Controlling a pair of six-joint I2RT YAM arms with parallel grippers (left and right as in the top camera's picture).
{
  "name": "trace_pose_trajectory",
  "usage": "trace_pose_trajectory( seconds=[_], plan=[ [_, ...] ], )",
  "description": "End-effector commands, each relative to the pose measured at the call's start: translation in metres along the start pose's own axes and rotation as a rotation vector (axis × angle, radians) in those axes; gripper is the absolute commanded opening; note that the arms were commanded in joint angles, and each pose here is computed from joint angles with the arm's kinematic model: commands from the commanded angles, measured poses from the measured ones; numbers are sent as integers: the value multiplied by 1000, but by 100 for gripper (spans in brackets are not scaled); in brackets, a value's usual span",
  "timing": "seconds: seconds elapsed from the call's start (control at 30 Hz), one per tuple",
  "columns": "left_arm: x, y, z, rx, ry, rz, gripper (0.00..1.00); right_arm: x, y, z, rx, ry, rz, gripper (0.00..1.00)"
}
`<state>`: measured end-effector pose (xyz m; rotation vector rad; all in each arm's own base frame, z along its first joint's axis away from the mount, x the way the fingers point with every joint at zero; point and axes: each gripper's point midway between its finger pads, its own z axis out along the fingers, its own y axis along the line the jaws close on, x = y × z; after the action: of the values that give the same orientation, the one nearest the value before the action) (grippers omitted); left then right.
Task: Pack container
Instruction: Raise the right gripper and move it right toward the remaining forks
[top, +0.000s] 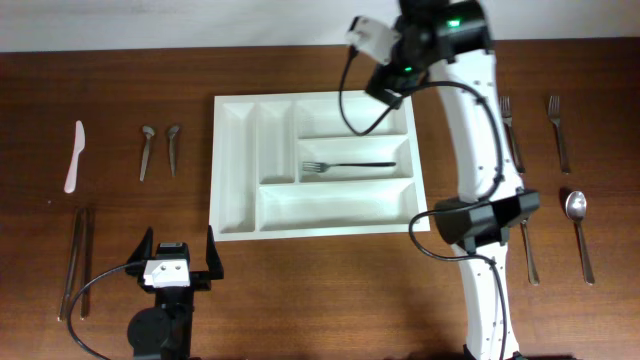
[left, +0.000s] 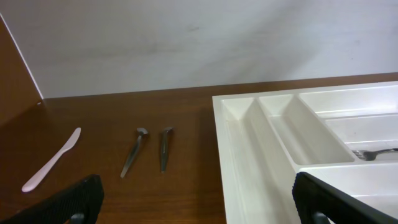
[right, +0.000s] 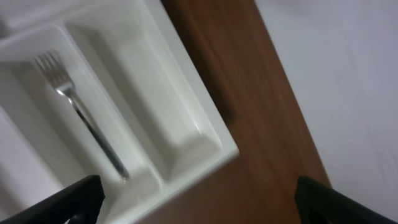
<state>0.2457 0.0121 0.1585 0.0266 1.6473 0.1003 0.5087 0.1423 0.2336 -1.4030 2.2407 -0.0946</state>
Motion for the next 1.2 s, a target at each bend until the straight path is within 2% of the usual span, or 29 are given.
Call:
trace_pose_trajectory(
  seconds=[0.0,0.1,0.2,0.27,0.37,0.53,0.6,0.7,0.77,0.97,1.17],
  plan=[
    [2,1,0,-5,4,-10,99,18,-17,-40,94,22,128,99],
    [2,1,0,-5,4,-10,99,34,-22,-51,124,58,246,99],
    [2,1,0,-5,4,-10,99,53,-39,-61,237,117,447,99],
    [2,1,0,-5,4,-10,99,73,-53,-70,341,190,495,99],
    [2,1,0,-5,4,-10,99,112,-78,-86,485,292,587,99],
    [2,1,0,-5,4,-10,99,181,-107,-100,564,312,900,99],
    [2,1,0,-5,4,-10,99,209,-114,-100,538,290,1041,99],
    [2,1,0,-5,4,-10,99,235,-114,-84,317,164,1197,99],
    [2,1,0,-5,4,-10,99,251,-114,-77,253,153,1204,99],
    [2,1,0,-5,4,-10,99,306,-101,-40,141,290,1197,99],
    [2,1,0,-5,4,-10,99,317,-77,-13,29,367,1224,99]
  ],
)
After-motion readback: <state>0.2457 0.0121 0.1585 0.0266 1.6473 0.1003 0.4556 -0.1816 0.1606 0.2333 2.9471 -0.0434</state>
